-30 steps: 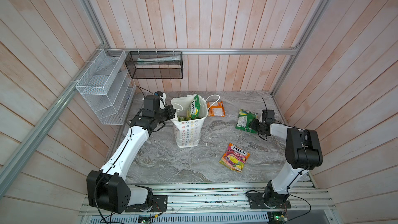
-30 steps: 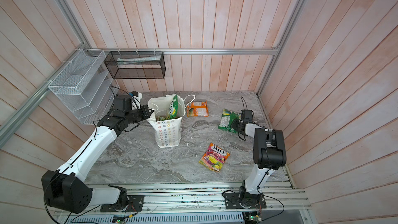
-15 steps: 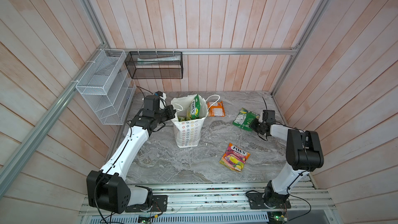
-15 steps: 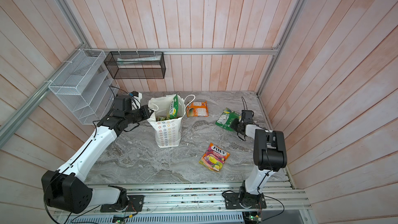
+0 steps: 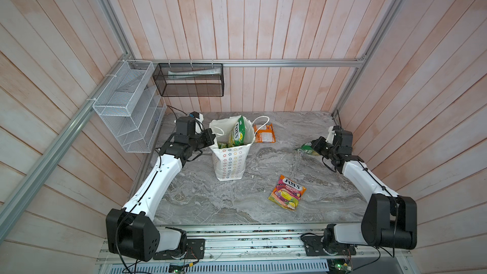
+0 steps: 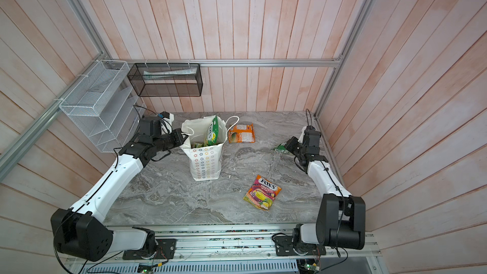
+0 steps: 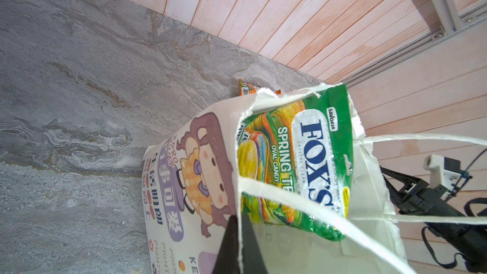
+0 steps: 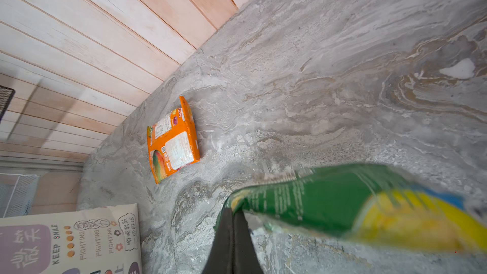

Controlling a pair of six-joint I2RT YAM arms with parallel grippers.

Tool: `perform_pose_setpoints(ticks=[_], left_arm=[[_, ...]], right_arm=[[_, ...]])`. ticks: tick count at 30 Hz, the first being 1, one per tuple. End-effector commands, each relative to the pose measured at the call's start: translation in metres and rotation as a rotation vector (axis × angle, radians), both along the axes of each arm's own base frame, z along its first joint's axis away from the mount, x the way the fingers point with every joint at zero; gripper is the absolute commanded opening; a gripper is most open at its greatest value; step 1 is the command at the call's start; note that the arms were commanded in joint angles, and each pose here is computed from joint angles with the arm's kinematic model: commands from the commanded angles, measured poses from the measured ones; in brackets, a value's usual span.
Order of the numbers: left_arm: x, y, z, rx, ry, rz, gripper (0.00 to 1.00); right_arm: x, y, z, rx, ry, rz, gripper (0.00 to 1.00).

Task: Place the snacks into the paper bag
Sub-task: Pick up the snack from the top-right of the table, then place the snack in the paper bag.

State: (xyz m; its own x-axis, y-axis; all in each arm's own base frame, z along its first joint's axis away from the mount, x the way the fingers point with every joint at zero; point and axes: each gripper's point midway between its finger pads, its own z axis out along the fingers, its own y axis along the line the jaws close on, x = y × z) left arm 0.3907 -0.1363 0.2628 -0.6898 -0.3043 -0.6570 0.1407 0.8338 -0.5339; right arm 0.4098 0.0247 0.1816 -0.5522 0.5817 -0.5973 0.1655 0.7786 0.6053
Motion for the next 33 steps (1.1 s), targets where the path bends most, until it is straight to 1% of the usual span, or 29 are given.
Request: perform_pose_setpoints(ticks=[1, 7, 10, 16, 20, 25, 29, 33], left_arm=[[0.005, 0.000, 0.022, -0.025, -0.090, -0.006, 0.00], [0.004, -0.002, 0.023, -0.030, -0.088, -0.011, 0.00], [0.005, -0.001, 0.022, -0.026, -0.089, -0.007, 0.00], [0.004, -0.003, 0.023, -0.034, -0.089, -0.016, 0.00], [0.004, -0.002, 0.021, -0.031, -0.083, -0.013, 0.00], [0.004, -0.003, 0.023, -0.035, -0.089, -0.016, 0.00], [0.004, -0.004, 0.022, -0.039, -0.085, -0.021, 0.00], [0.003, -0.004, 0.024, -0.038, -0.092, -0.021, 0.00]], right_arm=[[-0.009, 0.013, 0.018, 0.036, -0.033, 0.034, 0.00], [-0.015, 0.029, 0.047, 0.055, -0.089, 0.068, 0.00], [-0.018, 0.043, 0.075, 0.047, -0.142, 0.088, 0.00], [-0.030, 0.084, 0.159, 0.008, -0.311, 0.157, 0.00], [-0.045, 0.118, 0.223, 0.006, -0.444, 0.225, 0.00], [-0.064, 0.158, 0.291, 0.004, -0.603, 0.305, 0.00], [-0.076, 0.197, 0.330, 0.002, -0.682, 0.393, 0.00], [-0.084, 0.231, 0.351, -0.018, -0.731, 0.462, 0.00]])
